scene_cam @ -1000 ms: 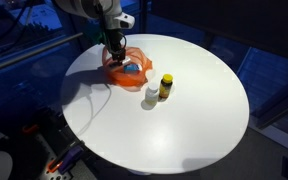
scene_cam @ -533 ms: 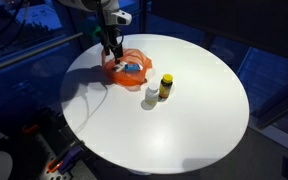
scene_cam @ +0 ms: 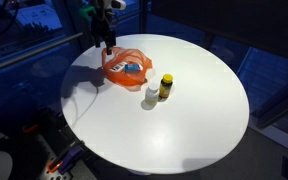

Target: Pick up the white bottle on the left side of the table and put it in the orange plastic bag.

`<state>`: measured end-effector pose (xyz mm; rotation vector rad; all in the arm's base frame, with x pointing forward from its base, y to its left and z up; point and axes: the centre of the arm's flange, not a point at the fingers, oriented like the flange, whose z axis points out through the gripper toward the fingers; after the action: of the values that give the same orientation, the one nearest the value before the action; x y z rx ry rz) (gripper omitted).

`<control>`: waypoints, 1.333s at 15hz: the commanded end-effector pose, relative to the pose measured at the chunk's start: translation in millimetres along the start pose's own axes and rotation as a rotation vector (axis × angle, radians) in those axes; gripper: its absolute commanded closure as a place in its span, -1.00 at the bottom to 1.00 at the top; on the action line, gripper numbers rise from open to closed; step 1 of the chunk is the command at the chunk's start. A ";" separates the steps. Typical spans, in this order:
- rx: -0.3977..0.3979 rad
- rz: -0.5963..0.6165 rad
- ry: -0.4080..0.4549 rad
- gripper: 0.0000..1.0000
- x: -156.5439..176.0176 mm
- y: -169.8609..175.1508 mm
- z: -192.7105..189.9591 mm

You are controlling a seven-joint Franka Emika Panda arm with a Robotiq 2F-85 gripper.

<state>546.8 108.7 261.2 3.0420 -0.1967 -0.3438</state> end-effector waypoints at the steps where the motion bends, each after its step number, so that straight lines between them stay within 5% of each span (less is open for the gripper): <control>1: 0.007 -0.040 -0.021 -1.00 -1.4 1.8 -35.2; 7: 0.044 -0.108 0.032 -1.00 -23.6 21.4 -78.1; 20: 0.096 -0.060 0.106 -1.00 -85.6 57.9 -156.8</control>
<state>514.3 82.5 417.8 3.1155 -0.1117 -0.1920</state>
